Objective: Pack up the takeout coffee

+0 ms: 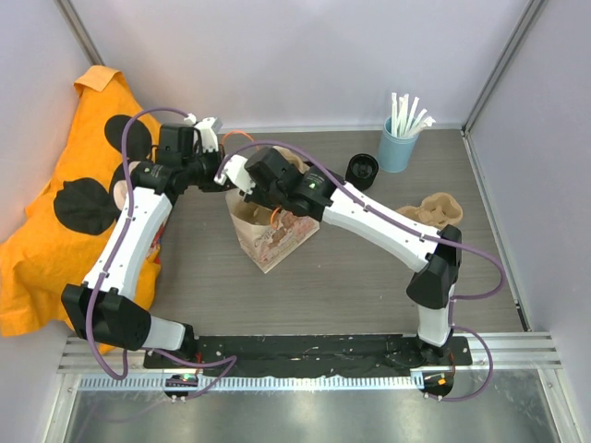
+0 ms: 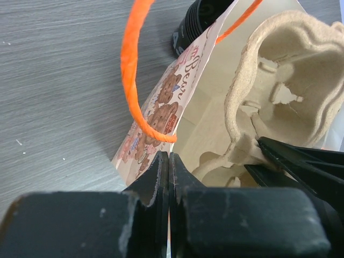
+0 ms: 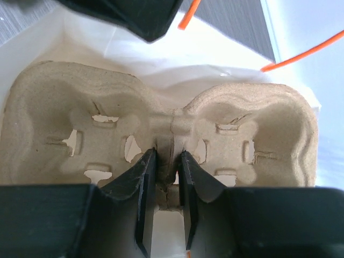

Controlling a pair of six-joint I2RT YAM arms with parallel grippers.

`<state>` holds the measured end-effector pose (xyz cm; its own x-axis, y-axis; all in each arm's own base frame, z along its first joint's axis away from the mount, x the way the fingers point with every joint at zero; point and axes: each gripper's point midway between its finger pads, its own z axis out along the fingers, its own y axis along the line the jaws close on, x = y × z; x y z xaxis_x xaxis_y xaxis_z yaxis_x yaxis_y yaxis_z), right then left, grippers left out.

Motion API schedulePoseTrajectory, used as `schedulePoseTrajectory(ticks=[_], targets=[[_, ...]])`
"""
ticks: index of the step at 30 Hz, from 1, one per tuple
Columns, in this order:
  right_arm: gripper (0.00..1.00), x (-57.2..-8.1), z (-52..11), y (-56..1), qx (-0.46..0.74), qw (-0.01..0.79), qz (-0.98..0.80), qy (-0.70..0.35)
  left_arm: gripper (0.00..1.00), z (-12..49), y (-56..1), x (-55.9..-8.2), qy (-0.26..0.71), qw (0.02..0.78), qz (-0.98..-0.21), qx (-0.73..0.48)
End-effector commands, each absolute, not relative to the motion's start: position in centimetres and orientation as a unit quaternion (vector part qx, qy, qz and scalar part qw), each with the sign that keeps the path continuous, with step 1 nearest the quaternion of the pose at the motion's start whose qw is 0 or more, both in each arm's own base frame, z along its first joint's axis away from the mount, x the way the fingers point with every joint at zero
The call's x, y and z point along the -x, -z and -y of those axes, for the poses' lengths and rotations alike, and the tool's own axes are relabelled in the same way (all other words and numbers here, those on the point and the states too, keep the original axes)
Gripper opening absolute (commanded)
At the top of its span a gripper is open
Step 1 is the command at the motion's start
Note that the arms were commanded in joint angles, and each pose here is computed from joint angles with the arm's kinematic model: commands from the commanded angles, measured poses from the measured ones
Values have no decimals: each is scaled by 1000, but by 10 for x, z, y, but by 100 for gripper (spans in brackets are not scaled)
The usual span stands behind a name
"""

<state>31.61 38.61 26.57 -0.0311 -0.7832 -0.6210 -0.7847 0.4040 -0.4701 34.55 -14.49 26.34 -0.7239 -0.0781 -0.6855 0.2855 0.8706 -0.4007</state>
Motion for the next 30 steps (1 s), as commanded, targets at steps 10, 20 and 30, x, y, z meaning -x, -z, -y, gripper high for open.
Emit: schedulePoseTrajectory(ticks=[10,20,30], targets=[[27,-300,-378,-273,537,438,-721,-20,0,139,-267,-355,231,388,-891,-44],[27,-303,-385,-272,528,445,-723,-31,0,143,-288,-362,246,407,-878,-50],[27,-293,-393,-301,526,462,-710,-76,1,149,-287,-361,265,401,-875,-51]])
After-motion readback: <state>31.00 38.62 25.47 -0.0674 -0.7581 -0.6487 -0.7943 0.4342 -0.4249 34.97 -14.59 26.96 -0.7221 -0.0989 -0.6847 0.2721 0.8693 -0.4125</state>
